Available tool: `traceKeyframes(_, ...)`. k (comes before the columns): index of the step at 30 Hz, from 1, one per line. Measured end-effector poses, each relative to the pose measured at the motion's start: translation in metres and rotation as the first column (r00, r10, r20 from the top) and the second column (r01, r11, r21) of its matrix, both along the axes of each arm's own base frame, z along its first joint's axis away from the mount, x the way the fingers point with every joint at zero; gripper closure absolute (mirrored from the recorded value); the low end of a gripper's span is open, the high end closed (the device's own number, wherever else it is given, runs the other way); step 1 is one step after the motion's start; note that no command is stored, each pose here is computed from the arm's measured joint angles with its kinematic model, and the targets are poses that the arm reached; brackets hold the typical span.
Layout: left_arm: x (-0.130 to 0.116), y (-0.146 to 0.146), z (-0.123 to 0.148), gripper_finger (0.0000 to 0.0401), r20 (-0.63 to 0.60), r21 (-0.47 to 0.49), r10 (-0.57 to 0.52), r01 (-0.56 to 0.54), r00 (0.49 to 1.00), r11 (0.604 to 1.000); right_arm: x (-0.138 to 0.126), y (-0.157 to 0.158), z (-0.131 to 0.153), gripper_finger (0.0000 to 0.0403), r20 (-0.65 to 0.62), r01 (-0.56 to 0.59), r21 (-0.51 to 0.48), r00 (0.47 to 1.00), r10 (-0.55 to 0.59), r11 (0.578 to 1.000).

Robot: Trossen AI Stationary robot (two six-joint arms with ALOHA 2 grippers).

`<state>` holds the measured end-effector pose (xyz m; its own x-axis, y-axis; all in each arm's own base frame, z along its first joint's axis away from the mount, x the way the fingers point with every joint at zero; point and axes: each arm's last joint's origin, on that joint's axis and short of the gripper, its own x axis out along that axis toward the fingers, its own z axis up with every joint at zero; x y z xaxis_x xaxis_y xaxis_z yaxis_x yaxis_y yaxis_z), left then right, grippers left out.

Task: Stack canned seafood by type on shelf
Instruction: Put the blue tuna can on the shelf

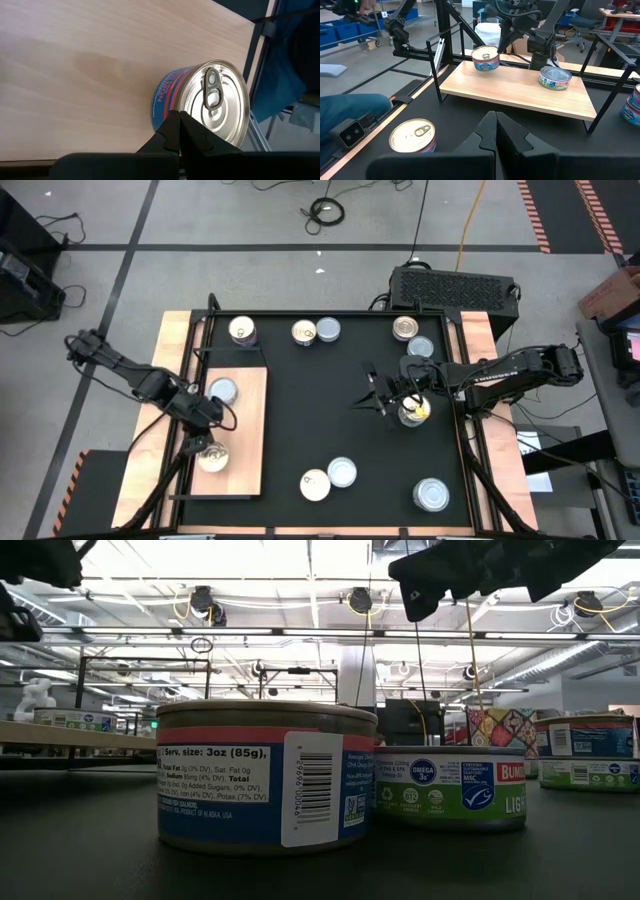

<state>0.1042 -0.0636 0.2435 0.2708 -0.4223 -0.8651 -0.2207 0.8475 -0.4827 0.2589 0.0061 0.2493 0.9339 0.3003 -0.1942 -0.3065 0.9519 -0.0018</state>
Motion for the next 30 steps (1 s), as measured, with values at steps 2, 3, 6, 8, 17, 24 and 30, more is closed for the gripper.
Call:
traceKeyframes(2, -0.002, -0.003, 0.000, 0.0401, -0.014, -0.008, 0.002, -0.002, 1.000, 1.000, 0.000, 0.000, 0.000, 0.0403, 0.000, 0.000, 0.001, 1.000, 0.000, 1.000)
traceKeyframes(3, -0.002, -0.004, 0.000, 0.0401, -0.016, -0.011, -0.001, 0.001, 1.000, 1.000, 0.000, 0.000, 0.000, 0.0403, -0.001, 0.000, 0.001, 1.000, 0.000, 1.000)
traceKeyframes(6, -0.002, -0.009, 0.001, 0.0401, -0.003, -0.023, -0.013, 0.013, 1.000, 1.000, 0.000, 0.000, 0.000, 0.0403, -0.003, 0.000, 0.002, 1.000, 0.000, 1.000)
traceKeyframes(8, -0.003, -0.012, 0.001, 0.0401, 0.006, -0.025, -0.036, 0.036, 0.999, 0.999, 0.001, 0.001, -0.002, 0.0403, -0.011, -0.005, 0.002, 1.000, 0.005, 1.000)
traceKeyframes(17, -0.001, -0.022, -0.005, 0.0401, -0.035, 0.013, -0.089, 0.090, 0.995, 0.996, 0.009, 0.014, -0.015, 0.0403, -0.062, -0.044, 0.028, 0.997, 0.046, 0.999)
traceKeyframes(24, 0.007, -0.030, -0.013, 0.0401, -0.063, 0.050, -0.125, 0.129, 0.990, 0.990, 0.009, 0.016, -0.015, 0.0403, -0.065, -0.049, 0.041, 0.997, 0.051, 0.998)
traceKeyframes(30, 0.010, -0.033, -0.016, 0.0401, -0.083, 0.057, -0.146, 0.150, 0.986, 0.987, 0.010, 0.016, -0.014, 0.0403, -0.051, -0.052, 0.030, 0.997, 0.053, 0.998)
